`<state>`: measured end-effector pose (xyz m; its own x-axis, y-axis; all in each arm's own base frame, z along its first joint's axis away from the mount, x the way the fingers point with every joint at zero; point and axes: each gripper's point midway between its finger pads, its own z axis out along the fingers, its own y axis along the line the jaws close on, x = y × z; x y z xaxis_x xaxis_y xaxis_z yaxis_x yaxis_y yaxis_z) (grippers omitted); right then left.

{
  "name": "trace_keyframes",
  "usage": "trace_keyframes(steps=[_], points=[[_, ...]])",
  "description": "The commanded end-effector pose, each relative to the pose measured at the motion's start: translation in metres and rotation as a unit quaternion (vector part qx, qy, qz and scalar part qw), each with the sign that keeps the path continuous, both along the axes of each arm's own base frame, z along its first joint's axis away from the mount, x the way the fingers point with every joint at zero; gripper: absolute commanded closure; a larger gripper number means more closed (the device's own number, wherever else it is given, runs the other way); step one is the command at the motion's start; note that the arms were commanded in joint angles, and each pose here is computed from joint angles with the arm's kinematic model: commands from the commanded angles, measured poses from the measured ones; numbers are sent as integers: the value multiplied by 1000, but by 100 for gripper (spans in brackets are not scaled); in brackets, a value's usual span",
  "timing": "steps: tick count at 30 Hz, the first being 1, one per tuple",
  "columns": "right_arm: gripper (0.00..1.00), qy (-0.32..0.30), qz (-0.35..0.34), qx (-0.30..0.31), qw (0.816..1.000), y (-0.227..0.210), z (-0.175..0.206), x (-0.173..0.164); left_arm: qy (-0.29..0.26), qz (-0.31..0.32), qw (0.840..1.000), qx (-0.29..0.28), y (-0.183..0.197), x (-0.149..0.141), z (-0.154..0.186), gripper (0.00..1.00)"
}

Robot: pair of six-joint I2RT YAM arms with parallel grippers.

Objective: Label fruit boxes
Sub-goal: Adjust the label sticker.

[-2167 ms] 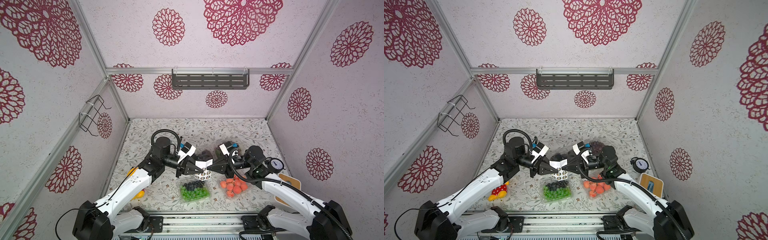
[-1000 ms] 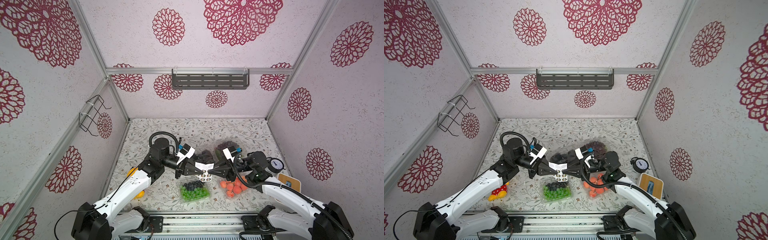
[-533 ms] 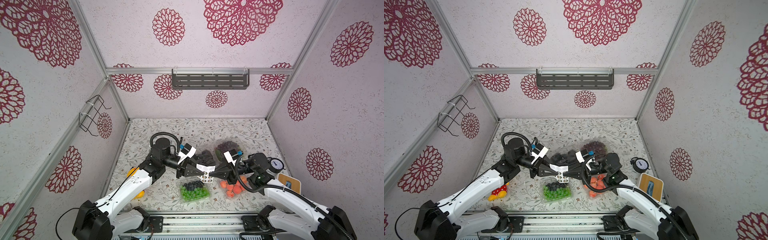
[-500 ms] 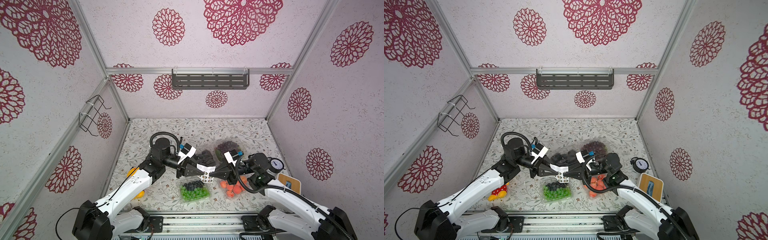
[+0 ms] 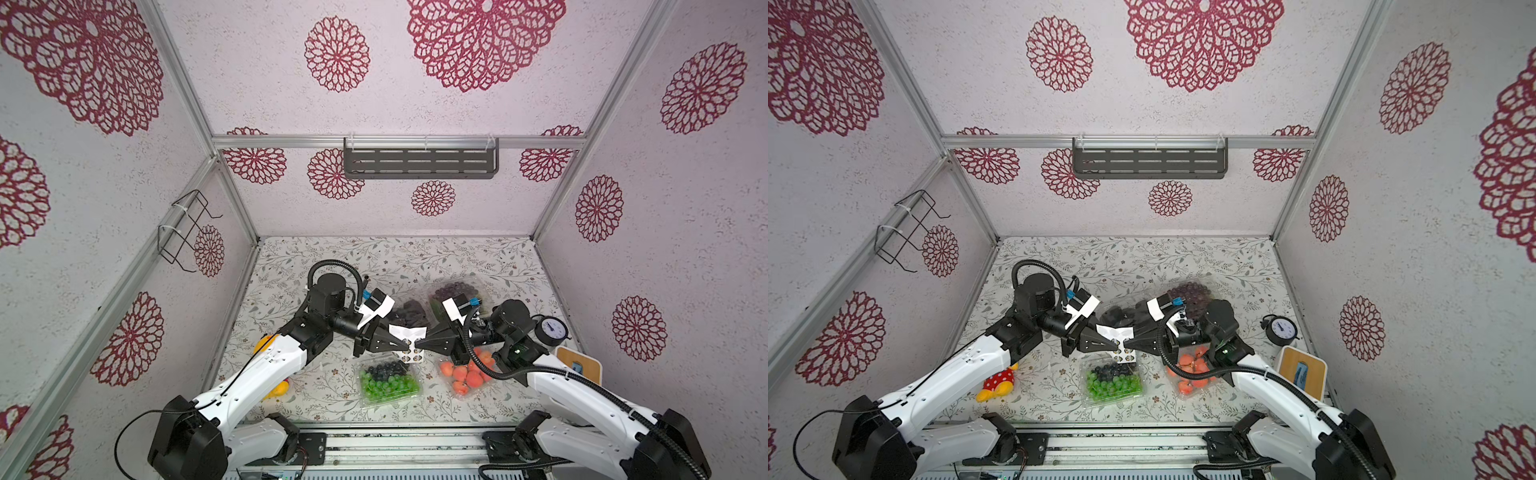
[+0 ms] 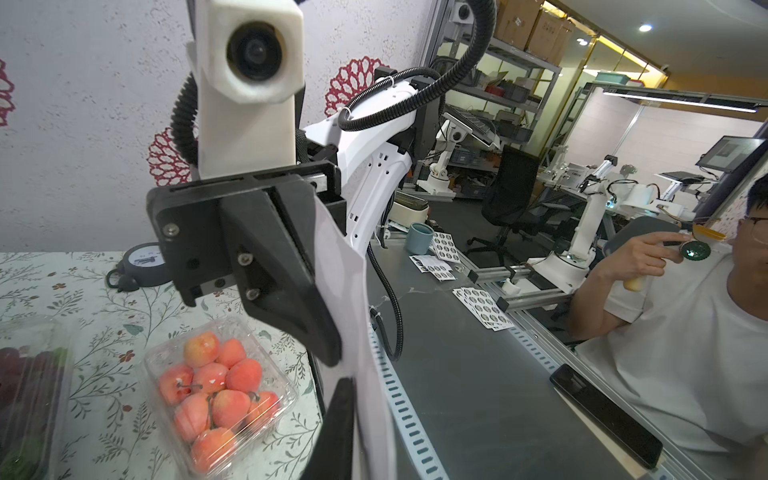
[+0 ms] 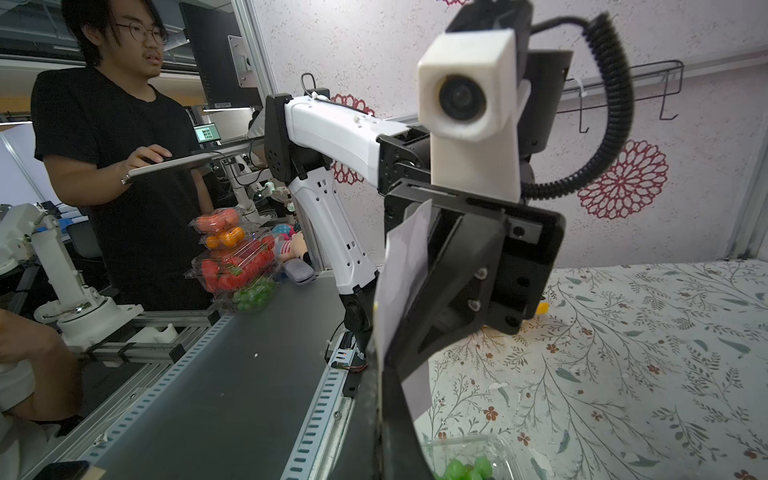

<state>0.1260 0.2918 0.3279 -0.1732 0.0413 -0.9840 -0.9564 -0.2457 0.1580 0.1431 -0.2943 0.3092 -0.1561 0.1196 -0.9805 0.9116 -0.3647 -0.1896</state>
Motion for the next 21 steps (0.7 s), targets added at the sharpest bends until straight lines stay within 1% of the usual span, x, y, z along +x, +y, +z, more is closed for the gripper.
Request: trace_keyframes(steps=[1,3,4,5,6,10,11,12,13,21], points=[[100,-33,4,17,999,0,15,-3,-12,-22,1000,0,3,-8,2,100],[100,-31,7,15,999,0,13,-3,-13,-22,1000,-1,3,-8,4,100],[100,-31,7,14,999,0,13,-3,-13,-23,1000,-2,3,-7,5,95],[100,-32,7,12,999,0,11,-3,-13,-23,1000,-2,2,-7,6,86],[100,-32,5,10,999,0,10,-3,-13,-23,1000,-3,3,-6,7,83],[100,-32,3,9,999,0,10,-3,-15,-30,999,-7,5,-8,9,86],[100,-33,2,9,999,0,10,-3,-15,-31,999,-8,6,-9,9,91],[100,-33,3,9,999,0,10,-3,-14,-29,999,-7,6,-8,9,97],[100,-32,3,9,999,0,9,-3,-13,-28,999,-6,6,-7,8,99],[100,-30,8,5,999,0,5,-4,-9,-16,1000,2,1,2,11,100]])
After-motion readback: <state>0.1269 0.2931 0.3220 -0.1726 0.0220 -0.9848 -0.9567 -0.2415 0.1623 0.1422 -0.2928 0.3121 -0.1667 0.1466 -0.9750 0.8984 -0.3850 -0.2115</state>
